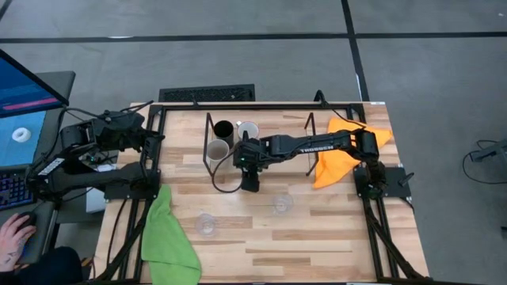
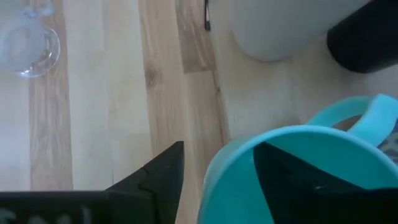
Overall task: Stack small to large cups/mugs on shelf
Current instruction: Put the blue mug on the shelf
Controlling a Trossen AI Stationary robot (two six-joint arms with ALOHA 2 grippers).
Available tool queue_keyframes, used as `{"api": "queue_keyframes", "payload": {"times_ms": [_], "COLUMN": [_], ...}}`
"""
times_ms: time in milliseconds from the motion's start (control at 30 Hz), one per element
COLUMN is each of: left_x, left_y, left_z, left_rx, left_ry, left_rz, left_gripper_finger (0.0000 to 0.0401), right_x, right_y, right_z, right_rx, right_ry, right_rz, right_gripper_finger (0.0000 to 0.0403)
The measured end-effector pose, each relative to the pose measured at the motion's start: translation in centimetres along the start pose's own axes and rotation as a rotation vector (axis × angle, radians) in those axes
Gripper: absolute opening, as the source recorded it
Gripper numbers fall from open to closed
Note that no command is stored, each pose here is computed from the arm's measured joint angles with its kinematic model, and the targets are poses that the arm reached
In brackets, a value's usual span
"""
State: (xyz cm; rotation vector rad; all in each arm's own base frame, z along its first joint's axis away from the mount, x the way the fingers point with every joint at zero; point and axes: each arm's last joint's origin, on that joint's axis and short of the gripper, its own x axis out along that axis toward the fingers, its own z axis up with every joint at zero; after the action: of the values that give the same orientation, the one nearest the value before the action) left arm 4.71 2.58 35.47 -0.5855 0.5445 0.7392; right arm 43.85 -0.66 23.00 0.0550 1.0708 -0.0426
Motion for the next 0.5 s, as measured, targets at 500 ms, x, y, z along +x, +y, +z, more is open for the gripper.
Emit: {"api": "queue_keyframes", "payload": {"times_ms": [500], "left_x": [0.00], "left_y": [0.00], "left_z": [0.00], "left_rx": [0.000], "left_ry": [0.000], "left_rz": [0.000], "left_gripper_finger": [0.0135], "right_x": [-0.07], "right_y": [0.01], "right_z": [0.56], "right_rx": [0.001], "right_ry": [-0.058], "right_rz": [0.003], "right_gripper_finger": [0.0230]}}
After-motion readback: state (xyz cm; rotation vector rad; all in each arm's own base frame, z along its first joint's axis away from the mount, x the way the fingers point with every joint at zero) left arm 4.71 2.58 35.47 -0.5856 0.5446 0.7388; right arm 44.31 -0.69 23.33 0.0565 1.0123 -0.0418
